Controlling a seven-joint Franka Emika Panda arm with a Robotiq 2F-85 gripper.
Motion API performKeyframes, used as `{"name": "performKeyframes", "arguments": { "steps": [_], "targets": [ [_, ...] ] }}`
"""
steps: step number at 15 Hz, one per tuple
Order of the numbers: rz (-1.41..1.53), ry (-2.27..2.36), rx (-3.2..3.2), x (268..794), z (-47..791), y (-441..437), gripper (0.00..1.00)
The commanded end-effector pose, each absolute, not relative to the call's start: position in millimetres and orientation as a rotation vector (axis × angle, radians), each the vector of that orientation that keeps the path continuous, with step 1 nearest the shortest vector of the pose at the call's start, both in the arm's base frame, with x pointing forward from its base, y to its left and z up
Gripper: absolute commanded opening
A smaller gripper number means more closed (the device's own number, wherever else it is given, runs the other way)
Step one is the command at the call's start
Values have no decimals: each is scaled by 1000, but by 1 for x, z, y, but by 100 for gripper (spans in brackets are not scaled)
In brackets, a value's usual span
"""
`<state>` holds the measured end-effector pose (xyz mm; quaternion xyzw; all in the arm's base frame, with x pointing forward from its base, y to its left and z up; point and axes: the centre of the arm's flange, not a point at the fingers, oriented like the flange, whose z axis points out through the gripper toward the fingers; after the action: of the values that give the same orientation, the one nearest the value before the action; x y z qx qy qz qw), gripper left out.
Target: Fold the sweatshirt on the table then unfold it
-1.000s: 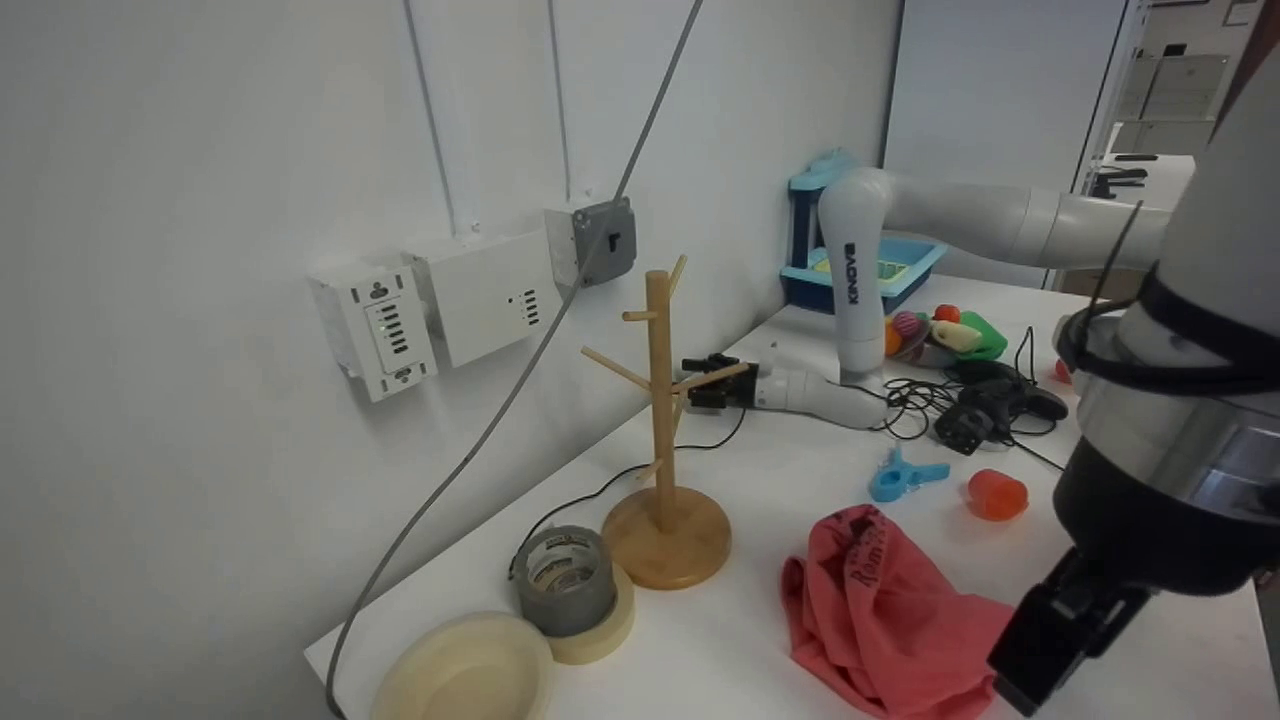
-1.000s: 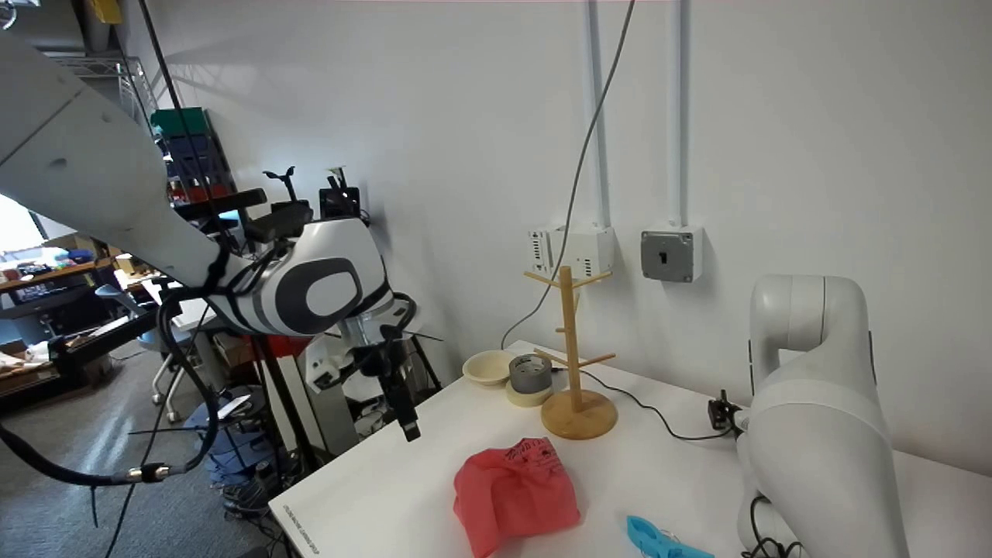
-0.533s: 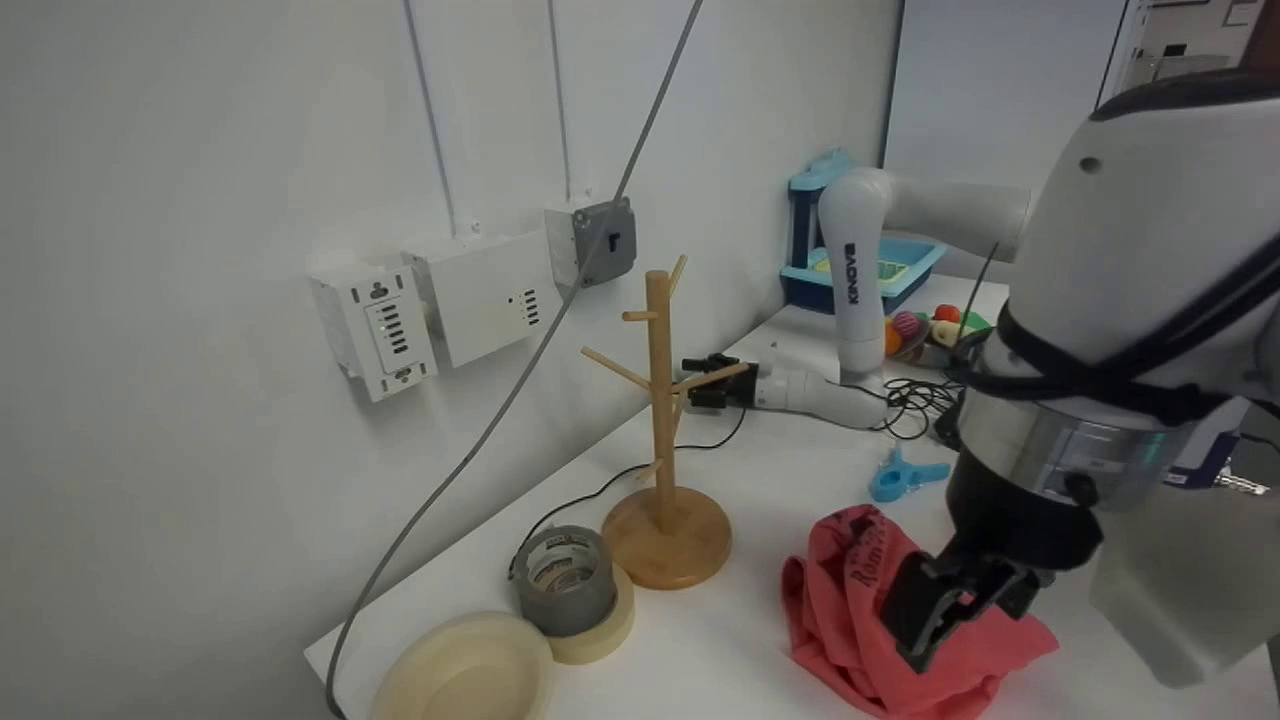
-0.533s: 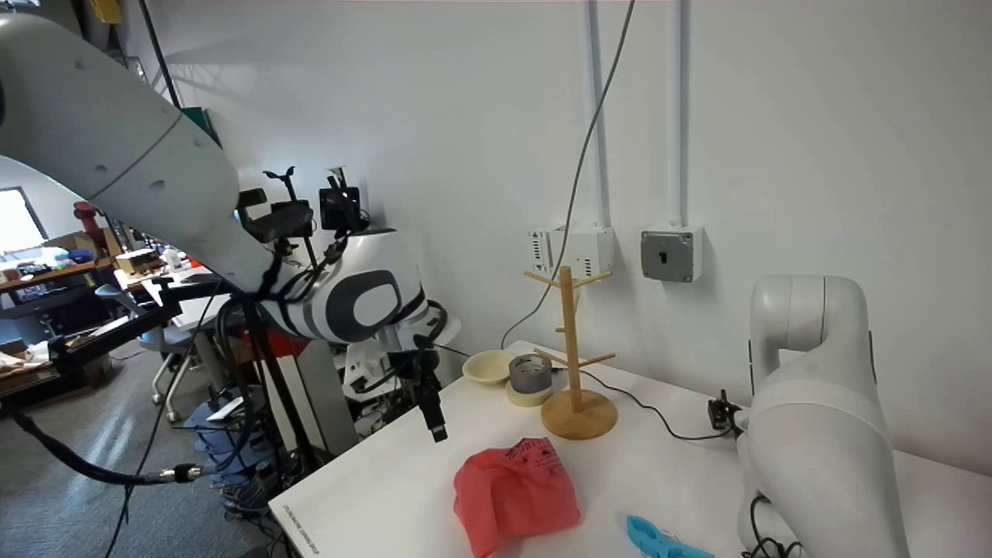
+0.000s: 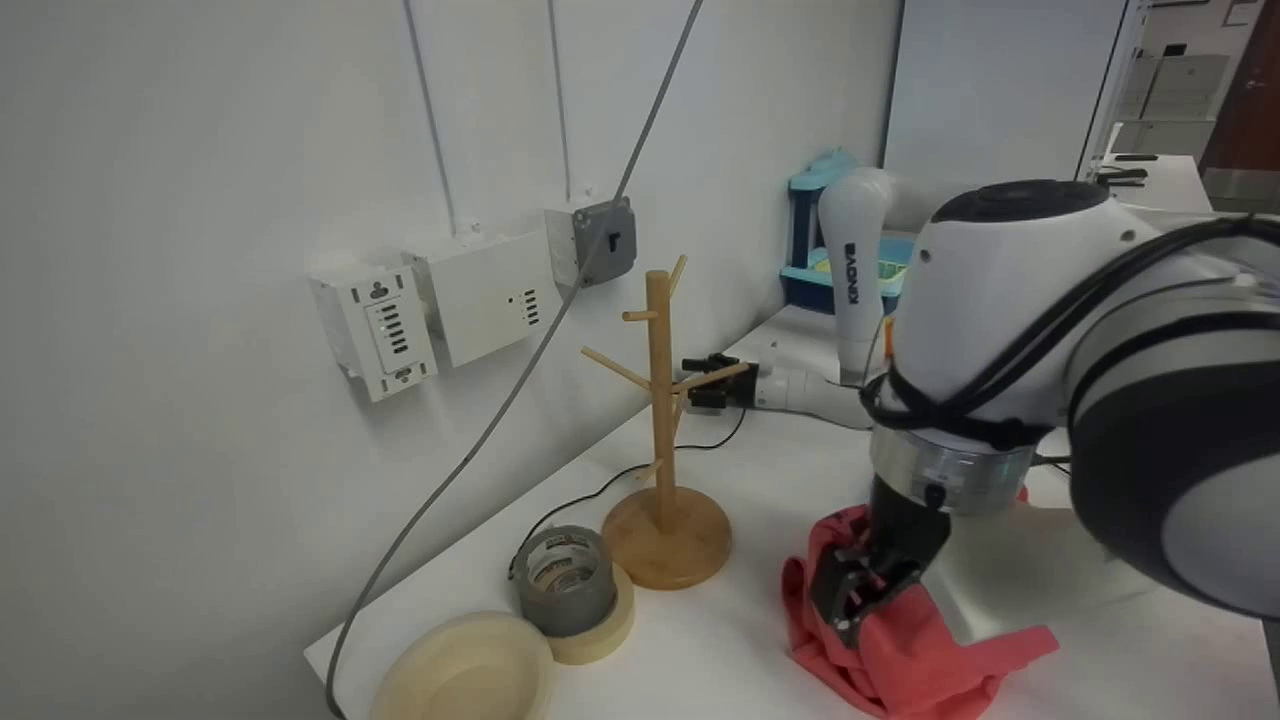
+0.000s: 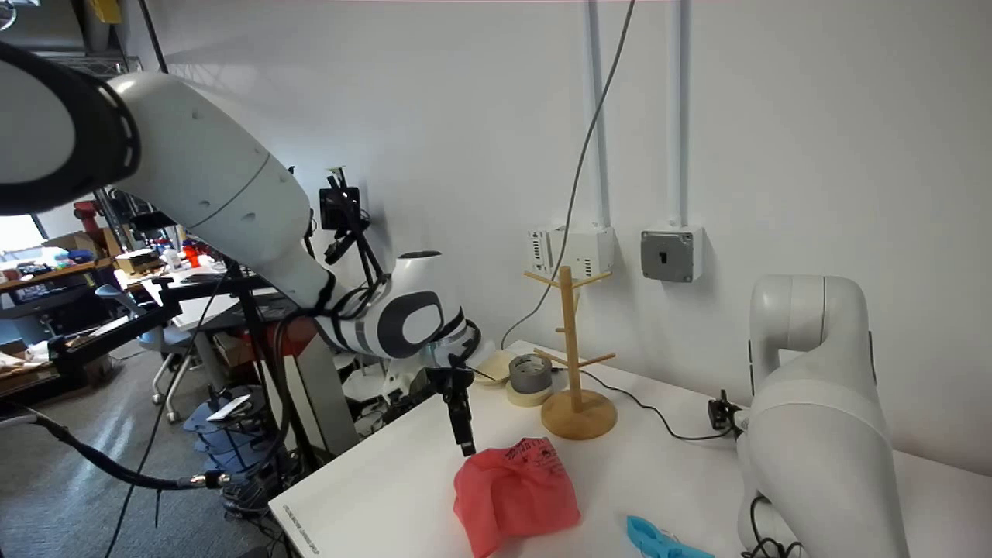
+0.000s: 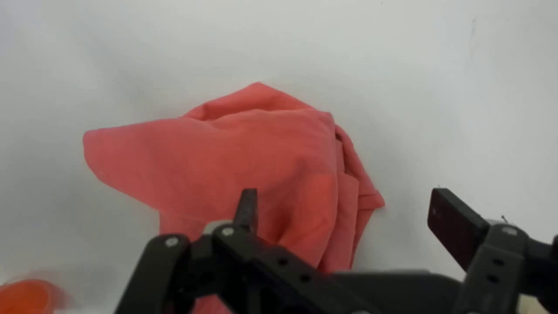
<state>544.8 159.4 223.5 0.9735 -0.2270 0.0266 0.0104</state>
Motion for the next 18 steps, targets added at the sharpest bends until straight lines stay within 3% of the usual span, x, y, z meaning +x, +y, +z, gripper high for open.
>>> {"name": "performKeyframes", "arguments": {
  "steps": [1,11,13,18],
  "targets": [
    [99,-777,2984,583,208,165,100],
    [93,-805,2866,619,181,157,100],
    [101,-800,2844,623,180,154,90],
    [90,-805,2801,626,170,142,87]
  ]
}}
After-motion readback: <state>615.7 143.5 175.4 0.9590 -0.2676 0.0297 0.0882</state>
